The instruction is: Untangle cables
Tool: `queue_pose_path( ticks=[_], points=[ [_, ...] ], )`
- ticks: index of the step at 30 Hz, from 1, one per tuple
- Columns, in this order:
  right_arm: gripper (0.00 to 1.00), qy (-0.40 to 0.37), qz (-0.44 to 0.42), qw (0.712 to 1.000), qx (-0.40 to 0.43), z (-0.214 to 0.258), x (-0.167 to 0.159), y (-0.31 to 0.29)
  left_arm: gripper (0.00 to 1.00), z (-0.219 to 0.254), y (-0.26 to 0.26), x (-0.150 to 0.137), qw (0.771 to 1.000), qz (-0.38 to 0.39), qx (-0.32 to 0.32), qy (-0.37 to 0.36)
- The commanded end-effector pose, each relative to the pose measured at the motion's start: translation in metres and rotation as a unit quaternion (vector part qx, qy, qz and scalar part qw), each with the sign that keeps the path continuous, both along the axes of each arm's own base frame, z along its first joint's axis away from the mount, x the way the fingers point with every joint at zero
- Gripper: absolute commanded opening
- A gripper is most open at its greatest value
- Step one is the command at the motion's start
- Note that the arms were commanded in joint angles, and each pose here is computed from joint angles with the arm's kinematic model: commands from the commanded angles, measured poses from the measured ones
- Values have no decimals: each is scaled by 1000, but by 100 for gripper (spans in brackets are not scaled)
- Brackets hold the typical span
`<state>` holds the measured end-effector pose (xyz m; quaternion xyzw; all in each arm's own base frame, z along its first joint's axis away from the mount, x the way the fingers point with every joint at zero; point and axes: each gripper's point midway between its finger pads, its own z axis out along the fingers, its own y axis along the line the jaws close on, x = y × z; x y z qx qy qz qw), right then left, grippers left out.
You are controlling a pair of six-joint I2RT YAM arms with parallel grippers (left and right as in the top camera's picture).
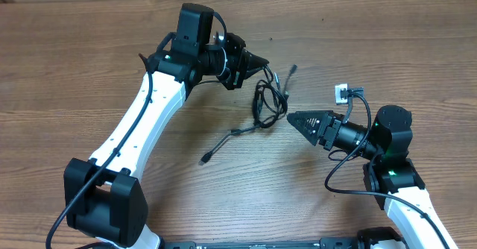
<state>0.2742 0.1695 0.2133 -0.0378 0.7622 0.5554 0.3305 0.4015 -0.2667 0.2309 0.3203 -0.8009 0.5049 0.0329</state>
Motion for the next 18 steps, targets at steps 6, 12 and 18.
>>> queue_pose_path(
  ticks=[6,12,18],
  points=[
    [59,-17,5,1000,-2,8,1,2,4,-14,44,31,907,-106,263,-312],
    [59,-16,5,1000,-2,7,1,2,4,-44,96,33,873,-73,408,-255],
    [59,-15,5,1000,-3,7,1,2,4,-57,134,28,841,-46,498,-208]
  ],
)
